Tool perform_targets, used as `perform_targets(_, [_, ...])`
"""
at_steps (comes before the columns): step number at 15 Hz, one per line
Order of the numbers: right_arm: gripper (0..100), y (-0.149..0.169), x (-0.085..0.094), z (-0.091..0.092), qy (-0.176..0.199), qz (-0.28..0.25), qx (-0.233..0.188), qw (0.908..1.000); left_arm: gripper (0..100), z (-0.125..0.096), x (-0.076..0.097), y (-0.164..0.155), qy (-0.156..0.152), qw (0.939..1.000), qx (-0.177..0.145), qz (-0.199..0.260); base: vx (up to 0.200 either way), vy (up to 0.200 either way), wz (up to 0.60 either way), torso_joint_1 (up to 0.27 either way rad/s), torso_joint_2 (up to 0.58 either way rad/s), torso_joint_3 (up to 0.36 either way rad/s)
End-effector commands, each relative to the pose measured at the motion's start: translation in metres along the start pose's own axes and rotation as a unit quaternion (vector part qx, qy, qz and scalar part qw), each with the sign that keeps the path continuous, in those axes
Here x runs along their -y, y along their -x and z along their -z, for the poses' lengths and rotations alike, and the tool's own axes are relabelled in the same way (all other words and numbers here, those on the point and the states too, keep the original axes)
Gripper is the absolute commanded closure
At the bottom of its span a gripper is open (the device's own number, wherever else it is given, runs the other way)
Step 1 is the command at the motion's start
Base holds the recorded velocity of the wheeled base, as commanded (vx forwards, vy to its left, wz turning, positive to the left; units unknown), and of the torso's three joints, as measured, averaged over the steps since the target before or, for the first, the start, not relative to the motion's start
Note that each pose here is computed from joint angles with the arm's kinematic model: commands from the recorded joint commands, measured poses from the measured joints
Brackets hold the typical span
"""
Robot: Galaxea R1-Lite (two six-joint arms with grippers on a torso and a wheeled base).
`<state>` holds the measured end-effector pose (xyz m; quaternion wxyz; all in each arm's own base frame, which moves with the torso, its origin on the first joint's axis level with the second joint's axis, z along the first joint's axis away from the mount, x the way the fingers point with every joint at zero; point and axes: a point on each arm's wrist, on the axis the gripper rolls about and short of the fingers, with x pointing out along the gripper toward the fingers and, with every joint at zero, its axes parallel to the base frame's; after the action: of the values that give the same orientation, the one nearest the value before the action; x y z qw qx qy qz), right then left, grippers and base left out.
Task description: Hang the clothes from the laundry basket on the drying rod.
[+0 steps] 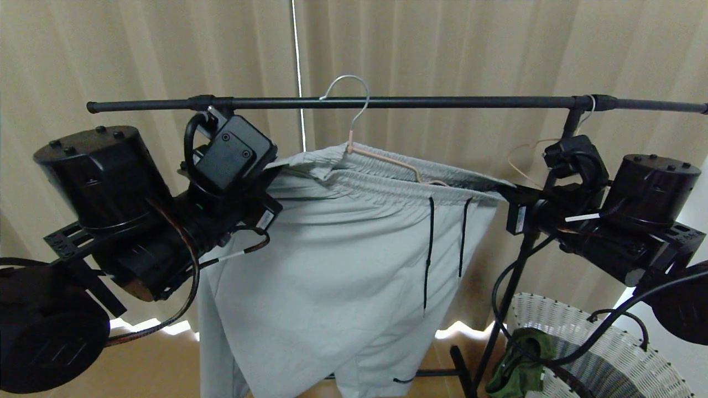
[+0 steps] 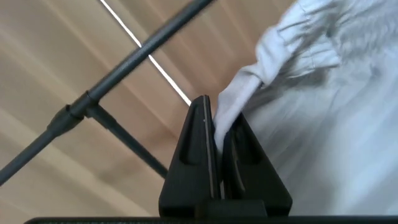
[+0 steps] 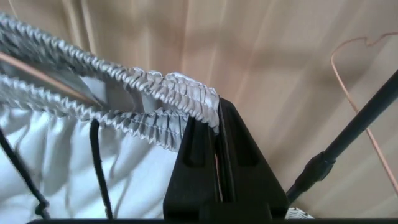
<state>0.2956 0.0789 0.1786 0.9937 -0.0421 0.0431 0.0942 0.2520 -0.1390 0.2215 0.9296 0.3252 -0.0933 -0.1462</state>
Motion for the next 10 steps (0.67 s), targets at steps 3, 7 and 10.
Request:
perform_targets(3, [100, 0.005, -0.009, -0.011, 0.003, -0.021, -0.006, 0.9998, 100, 0.009, 0.008, 0.002, -0.024, 0.9994, -0.01, 0.023, 0.0, 0.0, 0.0, 0.0, 0.0, 0.0])
perform_targets(7, [100, 0.013, -0.04, -0.018, 0.007, -0.072, 0.006, 0.9973, 100, 0.012, 0.011, -0.005, -0.017, 0.9995, -0.027, 0.001, 0.0, 0.0, 0.0, 0.0, 0.0, 0.0])
perform_targets(10, [100, 0.022, -0.056, -0.023, 0.021, -0.101, 0.018, 0.9945, 100, 0.015, 0.015, -0.012, 0.022, 0.998, -0.051, -0.03, 0.0, 0.0, 0.0, 0.0, 0.0, 0.0])
